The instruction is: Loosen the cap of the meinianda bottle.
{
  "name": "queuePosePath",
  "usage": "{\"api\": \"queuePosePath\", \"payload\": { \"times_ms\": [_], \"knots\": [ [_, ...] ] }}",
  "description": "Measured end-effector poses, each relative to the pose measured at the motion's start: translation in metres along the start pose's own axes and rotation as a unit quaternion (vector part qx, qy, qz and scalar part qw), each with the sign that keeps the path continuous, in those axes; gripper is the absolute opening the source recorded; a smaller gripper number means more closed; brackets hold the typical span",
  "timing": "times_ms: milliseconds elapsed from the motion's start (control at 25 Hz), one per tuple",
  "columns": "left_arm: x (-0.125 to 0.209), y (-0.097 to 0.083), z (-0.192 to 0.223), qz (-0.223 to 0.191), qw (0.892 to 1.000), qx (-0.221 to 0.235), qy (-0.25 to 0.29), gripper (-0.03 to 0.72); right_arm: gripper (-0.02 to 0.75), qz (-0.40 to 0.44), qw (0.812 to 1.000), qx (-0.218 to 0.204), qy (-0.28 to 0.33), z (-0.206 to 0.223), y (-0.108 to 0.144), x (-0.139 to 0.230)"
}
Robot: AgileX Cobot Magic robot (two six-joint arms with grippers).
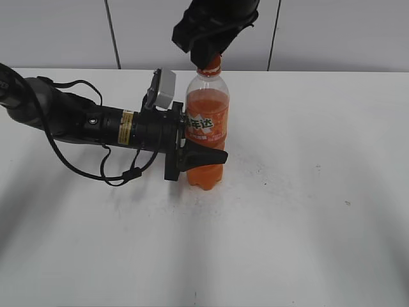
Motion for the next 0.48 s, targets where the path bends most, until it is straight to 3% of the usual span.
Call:
{"api": "queuePosePath", "payload": {
  "times_ms": [480],
  "knots": [
    [0.0002,-0.0003,-0.0006,0.003,1.0,0.002,0.0,0.409,0.263,-0.138,0.99,-0.011,-0.005,-0.0001,0.0032,-0.0009]
  ]
}}
Point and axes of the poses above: a point on each arm's last joint axis where the gripper is mounted, z pointing out along that axis toward the gripper, y along the wrist's bending axis when the last joint is at zero, x = y × z, the point moved 5 cm from there along z, pointing out along that axis toward the gripper, and after that the axes turned 1 degree about -z, right-handed, at the moved point
